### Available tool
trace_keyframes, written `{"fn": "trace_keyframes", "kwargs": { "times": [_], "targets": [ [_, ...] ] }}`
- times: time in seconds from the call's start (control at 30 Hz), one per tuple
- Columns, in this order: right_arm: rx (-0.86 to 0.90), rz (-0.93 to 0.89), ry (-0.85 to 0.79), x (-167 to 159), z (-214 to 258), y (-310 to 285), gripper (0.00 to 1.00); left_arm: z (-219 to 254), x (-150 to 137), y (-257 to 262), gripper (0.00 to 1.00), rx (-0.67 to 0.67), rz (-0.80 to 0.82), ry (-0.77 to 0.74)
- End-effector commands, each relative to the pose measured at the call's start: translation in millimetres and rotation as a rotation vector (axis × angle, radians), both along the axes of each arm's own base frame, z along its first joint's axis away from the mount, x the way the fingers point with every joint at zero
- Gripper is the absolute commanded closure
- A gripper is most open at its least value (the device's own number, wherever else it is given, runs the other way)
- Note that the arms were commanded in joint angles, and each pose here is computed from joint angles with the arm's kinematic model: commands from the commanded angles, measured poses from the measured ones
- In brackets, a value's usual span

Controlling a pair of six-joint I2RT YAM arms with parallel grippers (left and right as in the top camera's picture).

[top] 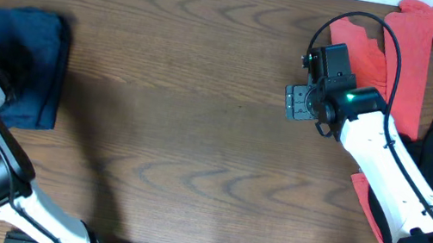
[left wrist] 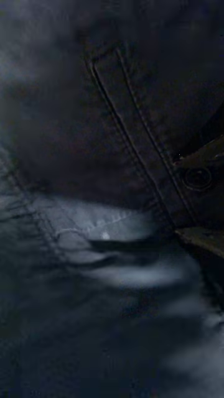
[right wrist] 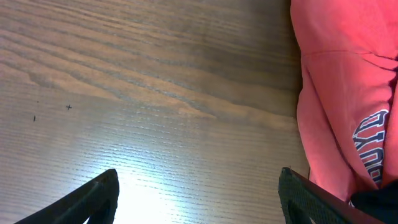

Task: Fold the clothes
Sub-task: 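Place the jeans onto the folded navy garment and release the left gripper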

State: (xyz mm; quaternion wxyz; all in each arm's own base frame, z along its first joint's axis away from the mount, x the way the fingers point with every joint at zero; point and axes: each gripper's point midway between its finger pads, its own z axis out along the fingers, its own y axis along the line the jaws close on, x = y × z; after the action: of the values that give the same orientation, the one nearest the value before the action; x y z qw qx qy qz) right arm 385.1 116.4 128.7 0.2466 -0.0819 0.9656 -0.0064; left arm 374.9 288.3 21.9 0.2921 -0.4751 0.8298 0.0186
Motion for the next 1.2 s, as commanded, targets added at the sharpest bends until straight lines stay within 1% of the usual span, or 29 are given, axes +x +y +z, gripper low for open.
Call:
{"fn": "trace_keyframes", "kwargs": {
  "times": [0.0,0.07,0.27,0.37,0.47,0.53,0.63,0.73,0.8,0.83,0.87,0.97,1.07,1.17],
  "targets": [
    [0.003,0.003,-0.005,1.2,1.9,1.5,0.2,-32.4,12.7,-39.8,0.67,-0.123,-0.101,0.024],
    [0.002,0.003,-0.004,1.2,1.9,1.4,0.2,-35.5,21.9,-56.7,0.69,-0.128,-0.143,0.032],
    [0.002,0.001,-0.005,1.4,1.9,1.0,0.2,-29.8,53.5,-106.1,0.68,-0.108,-0.271,0.014],
    [0.003,0.001,-0.008,2.1,2.3,1.0,0.2,-28.7,61.6,-122.4,0.62,-0.101,-0.31,0.012],
    [0.002,-0.003,-0.007,2.3,2.2,-0.5,0.19,-20.0,65.7,-123.9,0.6,-0.081,-0.316,-0.001],
    [0.001,-0.006,-0.004,2.0,1.8,-1.9,0.19,-9.7,63.0,-114.7,0.57,-0.054,-0.294,-0.005],
    [0.002,-0.014,-0.005,3.0,1.9,-4.7,0.19,7.6,53.0,-100.3,0.57,-0.027,-0.252,-0.001],
    [0.003,-0.019,-0.008,4.4,2.3,-6.5,0.18,32.2,49.2,-91.0,0.55,-0.005,-0.232,-0.036],
    [0.005,-0.02,-0.012,5.2,2.7,-6.6,0.18,61.0,51.0,-87.8,0.47,0.046,-0.261,-0.083],
    [0.005,-0.019,-0.014,5.6,3.0,-6.4,0.18,78.8,51.5,-87.1,0.4,0.083,-0.279,-0.109],
    [0.005,-0.019,-0.015,5.8,3.1,-6.2,0.18,90.2,51.3,-87.2,0.37,0.104,-0.29,-0.124],
    [0.006,-0.019,-0.015,5.8,3.1,-6.1,0.18,119.3,48.0,-87.7,0.35,0.151,-0.302,-0.164],
    [0.005,-0.019,-0.013,5.4,2.9,-6.3,0.18,117.3,43.6,-83.3,0.35,0.153,-0.285,-0.147],
    [0.002,-0.019,-0.004,3.6,1.9,-6.9,0.18,97.0,29.3,-69.8,0.35,0.167,-0.226,-0.048]
  ]
}}
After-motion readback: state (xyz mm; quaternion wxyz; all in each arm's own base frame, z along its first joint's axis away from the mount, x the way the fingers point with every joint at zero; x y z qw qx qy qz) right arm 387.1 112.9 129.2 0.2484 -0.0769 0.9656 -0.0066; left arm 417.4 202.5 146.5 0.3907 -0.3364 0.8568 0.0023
